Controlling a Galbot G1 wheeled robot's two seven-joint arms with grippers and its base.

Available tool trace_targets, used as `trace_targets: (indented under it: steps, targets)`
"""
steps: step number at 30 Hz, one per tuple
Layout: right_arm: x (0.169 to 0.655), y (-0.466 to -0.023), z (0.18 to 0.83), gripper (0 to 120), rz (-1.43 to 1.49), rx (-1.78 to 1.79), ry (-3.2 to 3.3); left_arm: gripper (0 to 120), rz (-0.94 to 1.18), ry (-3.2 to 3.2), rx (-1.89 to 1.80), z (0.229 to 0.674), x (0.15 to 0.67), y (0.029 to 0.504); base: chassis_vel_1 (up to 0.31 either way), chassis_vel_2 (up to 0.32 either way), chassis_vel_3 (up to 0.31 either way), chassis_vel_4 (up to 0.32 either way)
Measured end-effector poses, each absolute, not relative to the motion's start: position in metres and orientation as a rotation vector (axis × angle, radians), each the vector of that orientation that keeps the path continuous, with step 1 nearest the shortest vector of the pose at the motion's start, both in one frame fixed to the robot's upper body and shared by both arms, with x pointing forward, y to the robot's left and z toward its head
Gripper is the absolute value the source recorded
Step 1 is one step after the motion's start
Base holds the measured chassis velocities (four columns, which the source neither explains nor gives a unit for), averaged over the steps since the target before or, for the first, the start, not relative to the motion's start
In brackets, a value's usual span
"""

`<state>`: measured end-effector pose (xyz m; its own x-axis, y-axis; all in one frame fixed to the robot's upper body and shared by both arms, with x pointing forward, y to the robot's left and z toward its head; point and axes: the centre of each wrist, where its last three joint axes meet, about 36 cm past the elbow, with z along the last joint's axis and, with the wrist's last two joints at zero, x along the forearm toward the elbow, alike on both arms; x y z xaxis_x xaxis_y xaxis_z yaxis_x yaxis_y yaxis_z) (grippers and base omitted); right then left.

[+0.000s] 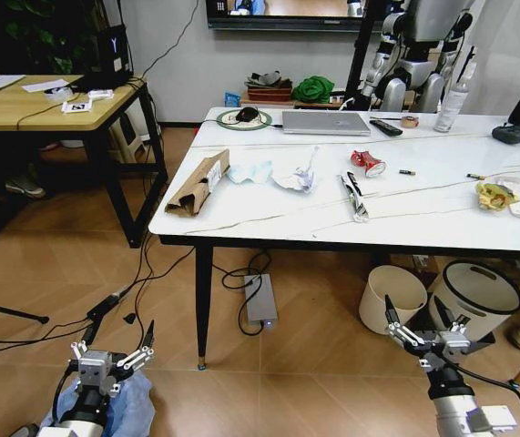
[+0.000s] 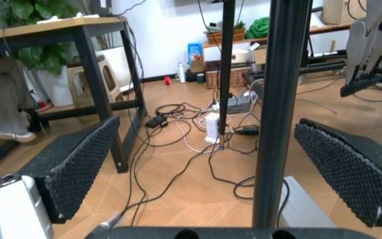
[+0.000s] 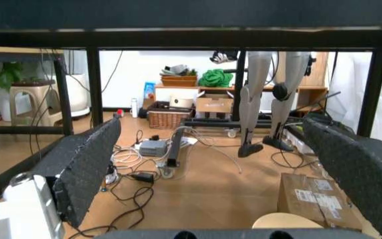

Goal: Pick up the trash bin and place the trash from the table into it.

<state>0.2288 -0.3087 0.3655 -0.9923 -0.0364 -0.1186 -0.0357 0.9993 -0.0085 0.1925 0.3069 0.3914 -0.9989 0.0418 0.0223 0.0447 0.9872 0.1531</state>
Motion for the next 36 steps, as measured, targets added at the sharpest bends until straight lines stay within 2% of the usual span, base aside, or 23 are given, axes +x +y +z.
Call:
trace_targets:
  steps: [36]
  targets:
    - [0.2287,-0.3069,0.3667,100,-0.012,-0.056,3.016,100,-0.245,-3.108,-0.073,0.3903,0.1897,0.3060,0.000,0.000,0.000,0.000]
